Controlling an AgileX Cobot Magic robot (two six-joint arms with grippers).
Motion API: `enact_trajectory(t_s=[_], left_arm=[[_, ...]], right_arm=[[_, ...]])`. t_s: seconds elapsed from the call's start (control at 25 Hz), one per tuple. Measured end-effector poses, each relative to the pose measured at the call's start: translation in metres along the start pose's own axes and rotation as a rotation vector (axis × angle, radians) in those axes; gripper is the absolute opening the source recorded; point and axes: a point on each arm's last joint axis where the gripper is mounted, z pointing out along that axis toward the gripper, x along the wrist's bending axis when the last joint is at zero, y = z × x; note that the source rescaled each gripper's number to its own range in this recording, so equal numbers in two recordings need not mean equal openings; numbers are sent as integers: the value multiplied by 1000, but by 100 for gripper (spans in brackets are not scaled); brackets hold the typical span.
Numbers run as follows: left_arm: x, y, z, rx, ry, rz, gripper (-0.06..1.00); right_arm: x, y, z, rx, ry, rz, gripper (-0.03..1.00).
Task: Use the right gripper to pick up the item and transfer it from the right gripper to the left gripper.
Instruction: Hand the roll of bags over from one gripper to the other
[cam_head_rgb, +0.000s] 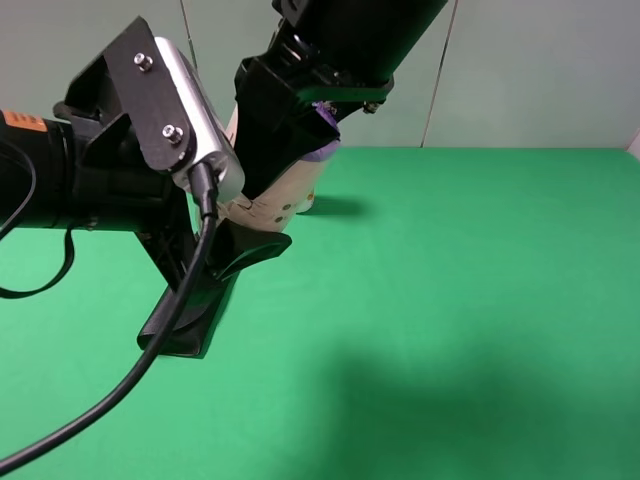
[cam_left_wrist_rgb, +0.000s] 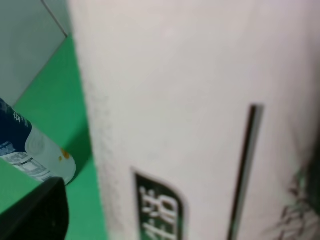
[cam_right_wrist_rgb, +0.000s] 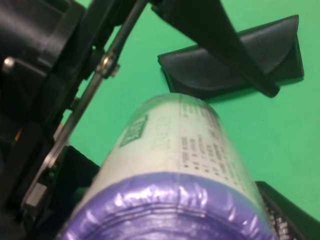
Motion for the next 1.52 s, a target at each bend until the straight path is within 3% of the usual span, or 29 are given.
enact_trajectory(t_s=[0.08,0.12,0.16,0.2,0.84,0.88,0.92,0.96,1.04,1.16,1.52], left_arm=[[0,0,0,0,-1,1,49],[0,0,0,0,-2,1,36],[-1,0,0,3,-8,1,12],[-1,0,0,3,-8,2,0],[-1,-1,1,6,-9,4,1],[-1,-1,1,5,-8,4,1],[-1,-1,1,5,-7,6,1],[-1,-1,1,7,-6,7,1],[0,-1,2,6,-3,9,1],[0,-1,2,6,-2,9,1],[0,-1,2,6,-2,9,1]], right_arm=[[0,0,0,-3,-1,0,1],[0,1,0,-9,-3,-1,1],[-1,2,0,-16,-9,-3,1],[-1,2,-1,-19,-10,-3,1],[-1,2,0,-17,-12,-2,1],[-1,2,0,-17,-12,1,12],[-1,2,0,-14,-8,6,45],[-1,1,0,-12,-7,8,64],[-1,1,-1,-7,-14,4,87],[-2,1,-1,-1,-20,0,96],[-8,-5,-1,60,-86,-34,100]])
